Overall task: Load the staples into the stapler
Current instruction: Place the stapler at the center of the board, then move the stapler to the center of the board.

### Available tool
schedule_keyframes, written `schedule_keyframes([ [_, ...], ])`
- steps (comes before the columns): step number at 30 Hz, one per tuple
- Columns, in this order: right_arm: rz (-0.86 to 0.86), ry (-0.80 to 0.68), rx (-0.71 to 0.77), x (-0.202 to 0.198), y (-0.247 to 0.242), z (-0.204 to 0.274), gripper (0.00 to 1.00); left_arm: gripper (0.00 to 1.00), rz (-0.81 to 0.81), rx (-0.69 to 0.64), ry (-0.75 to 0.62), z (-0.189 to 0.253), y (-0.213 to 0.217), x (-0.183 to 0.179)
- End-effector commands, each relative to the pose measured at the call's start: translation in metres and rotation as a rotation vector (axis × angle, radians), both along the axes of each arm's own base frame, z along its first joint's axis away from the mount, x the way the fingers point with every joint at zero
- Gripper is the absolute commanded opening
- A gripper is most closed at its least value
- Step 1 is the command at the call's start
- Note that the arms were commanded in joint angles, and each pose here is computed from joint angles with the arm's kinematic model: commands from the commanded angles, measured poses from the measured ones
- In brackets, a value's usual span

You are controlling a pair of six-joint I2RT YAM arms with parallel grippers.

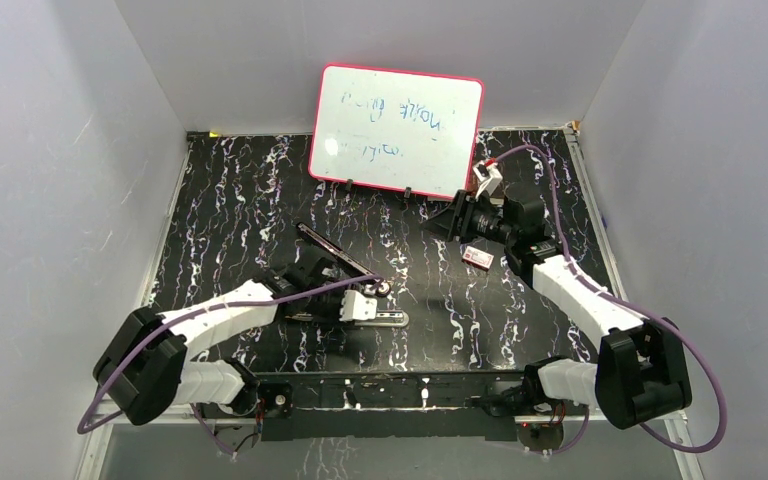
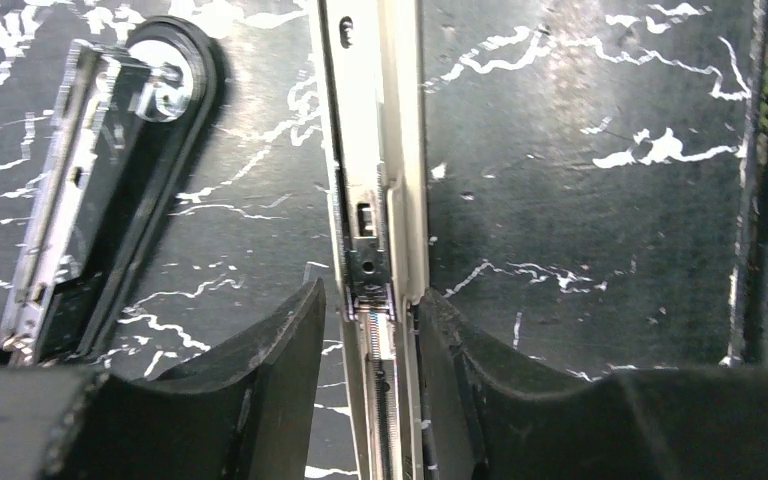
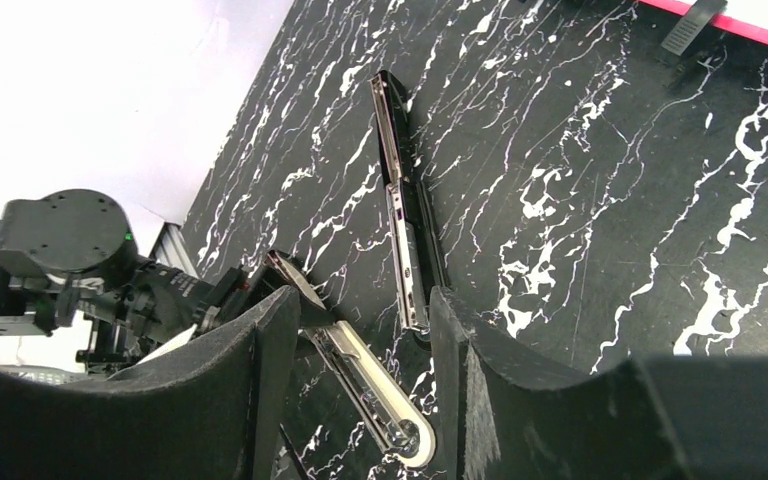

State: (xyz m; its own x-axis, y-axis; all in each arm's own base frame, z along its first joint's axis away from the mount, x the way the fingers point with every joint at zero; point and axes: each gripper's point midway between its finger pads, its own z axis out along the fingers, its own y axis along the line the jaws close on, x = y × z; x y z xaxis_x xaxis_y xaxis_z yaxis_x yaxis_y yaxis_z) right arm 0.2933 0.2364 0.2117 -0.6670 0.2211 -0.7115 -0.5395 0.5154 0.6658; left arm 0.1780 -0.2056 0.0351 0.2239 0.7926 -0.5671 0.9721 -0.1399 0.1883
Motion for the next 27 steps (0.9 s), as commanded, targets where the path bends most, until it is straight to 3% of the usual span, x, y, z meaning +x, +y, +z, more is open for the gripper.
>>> schedule_keyframes([
  [1, -0.023, -0.065, -0.019, 0.007, -0.002, 0.003, 0.59, 0.41, 0.027, -0.095, -0.074, 0.024, -0.014, 0.013],
  [4, -0.038, -0.074, -0.045, 0.008, -0.006, -0.006, 0.60, 0.58, 0.066, -0.144, -0.084, 0.038, -0.020, 0.017],
  [11, 0.038, -0.132, -0.124, -0.001, 0.005, -0.022, 0.64, 0.71, 0.203, -0.308, -0.131, 0.086, -0.026, 0.024],
  [15, 0.209, -0.217, -0.232, -0.028, 0.043, -0.036, 0.66, 0.86, 0.522, -0.547, -0.232, 0.141, -0.014, 0.057],
  [19, 0.443, -0.300, -0.286, -0.070, 0.083, -0.056, 0.66, 0.97, 0.926, -0.796, -0.265, 0.191, 0.027, 0.096],
  [22, 0.577, -0.352, -0.332, -0.095, 0.104, -0.072, 0.67, 0.98, 1.168, -0.856, -0.222, 0.202, 0.061, 0.116],
  [27, 0.725, -0.420, -0.450, -0.118, 0.127, -0.102, 0.67, 0.98, 1.373, -0.825, -0.161, 0.197, 0.092, 0.132],
])
